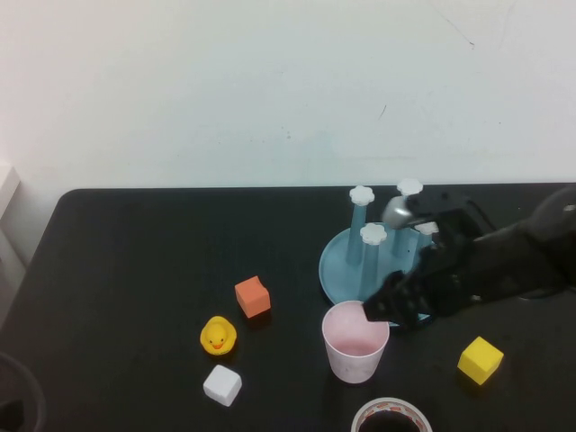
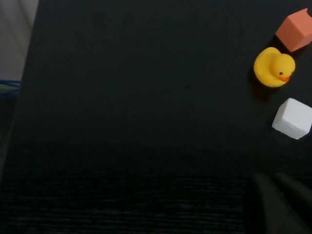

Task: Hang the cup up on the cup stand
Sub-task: Pick up the cup from the table

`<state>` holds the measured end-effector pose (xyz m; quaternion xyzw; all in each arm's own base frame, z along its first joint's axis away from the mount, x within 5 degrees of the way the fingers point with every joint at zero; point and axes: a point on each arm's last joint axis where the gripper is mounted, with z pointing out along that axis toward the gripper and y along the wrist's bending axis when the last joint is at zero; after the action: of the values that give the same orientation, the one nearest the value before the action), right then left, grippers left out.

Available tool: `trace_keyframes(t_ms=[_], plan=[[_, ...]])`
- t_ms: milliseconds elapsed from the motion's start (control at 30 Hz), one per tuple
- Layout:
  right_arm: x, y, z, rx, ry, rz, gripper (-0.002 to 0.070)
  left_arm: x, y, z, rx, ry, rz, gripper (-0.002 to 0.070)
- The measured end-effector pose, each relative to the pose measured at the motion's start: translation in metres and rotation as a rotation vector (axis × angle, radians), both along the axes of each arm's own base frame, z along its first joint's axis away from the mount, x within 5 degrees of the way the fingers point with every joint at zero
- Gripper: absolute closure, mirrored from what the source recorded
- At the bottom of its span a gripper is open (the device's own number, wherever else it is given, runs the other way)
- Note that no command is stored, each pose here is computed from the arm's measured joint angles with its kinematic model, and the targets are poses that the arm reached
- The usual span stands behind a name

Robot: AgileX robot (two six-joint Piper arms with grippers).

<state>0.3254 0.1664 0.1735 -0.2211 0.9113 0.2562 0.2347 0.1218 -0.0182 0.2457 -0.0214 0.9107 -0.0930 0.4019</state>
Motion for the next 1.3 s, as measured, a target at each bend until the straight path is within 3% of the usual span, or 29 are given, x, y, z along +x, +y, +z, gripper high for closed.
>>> trace_keyframes(t_ms=[233,500,667,833,967,1167,1300], plan=[[0.026,0.011,-0.033,-0.057,-0.022,-0.041,0.0260,0.000,0.000,0.000,0.004,-0.001,-0.008,0.0676],[0.027,0.011,-0.068,-0.098,0.048,-0.032,0.0280,0.001,0.000,0.001,0.021,-0.015,-0.016,0.0676],[0.026,0.012,-0.073,-0.092,0.074,-0.025,0.0402,0.006,0.001,0.007,0.022,-0.106,0.000,0.0676],[0.024,0.013,-0.072,-0.071,0.096,-0.018,0.0621,0.014,0.003,0.020,0.015,-0.276,0.032,0.0676],[0.025,0.019,-0.065,-0.031,0.121,0.022,0.0652,0.019,0.005,0.032,0.003,-0.410,0.060,0.0676],[0.030,0.032,-0.041,0.070,0.136,0.089,0.0654,0.023,0.008,0.050,-0.210,-0.592,0.194,0.0676],[0.033,0.041,-0.002,0.156,0.090,0.135,0.0654,0.024,0.010,0.060,-0.437,-0.670,0.286,0.0668]])
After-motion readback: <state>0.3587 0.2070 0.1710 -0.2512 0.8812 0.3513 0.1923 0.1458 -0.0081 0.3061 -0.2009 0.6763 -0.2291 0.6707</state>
